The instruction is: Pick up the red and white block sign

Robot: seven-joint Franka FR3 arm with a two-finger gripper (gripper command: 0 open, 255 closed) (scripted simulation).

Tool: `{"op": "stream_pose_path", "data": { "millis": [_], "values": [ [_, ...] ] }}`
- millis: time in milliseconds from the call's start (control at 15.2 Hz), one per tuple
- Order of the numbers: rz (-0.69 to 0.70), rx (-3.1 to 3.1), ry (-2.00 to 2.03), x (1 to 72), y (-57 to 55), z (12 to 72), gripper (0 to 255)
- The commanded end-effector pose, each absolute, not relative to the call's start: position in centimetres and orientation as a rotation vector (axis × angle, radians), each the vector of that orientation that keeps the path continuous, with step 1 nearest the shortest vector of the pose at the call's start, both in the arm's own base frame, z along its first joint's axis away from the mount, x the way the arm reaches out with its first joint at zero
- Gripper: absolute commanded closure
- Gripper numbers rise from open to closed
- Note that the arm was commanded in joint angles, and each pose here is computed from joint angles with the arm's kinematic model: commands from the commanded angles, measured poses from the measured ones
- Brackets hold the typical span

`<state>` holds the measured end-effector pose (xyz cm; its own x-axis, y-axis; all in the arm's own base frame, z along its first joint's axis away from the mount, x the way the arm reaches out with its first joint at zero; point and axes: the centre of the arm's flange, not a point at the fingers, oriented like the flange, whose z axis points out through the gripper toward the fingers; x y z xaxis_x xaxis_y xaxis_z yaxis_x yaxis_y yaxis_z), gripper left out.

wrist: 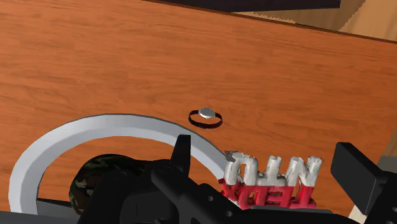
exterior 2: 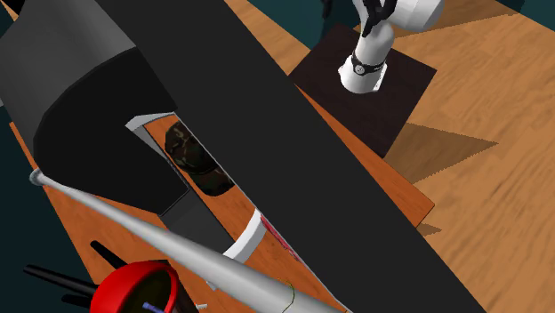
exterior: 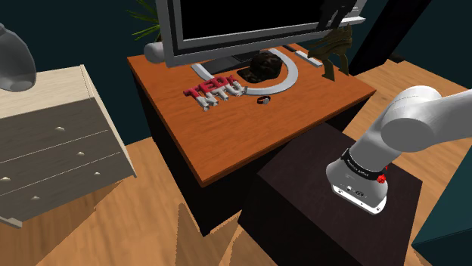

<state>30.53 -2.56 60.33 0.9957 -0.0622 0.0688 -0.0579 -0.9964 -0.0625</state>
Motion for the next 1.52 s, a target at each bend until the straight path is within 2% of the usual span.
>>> {"op": "stream_pose_path", "data": {
  "millis": [0,1452],
  "values": [
    [-0.109,-3.078,0.093,30.5,-2.6,60.3,0],
    [-0.025,-3.294,-0.097,49.5,5.0,37.9,0]
  ]
}}
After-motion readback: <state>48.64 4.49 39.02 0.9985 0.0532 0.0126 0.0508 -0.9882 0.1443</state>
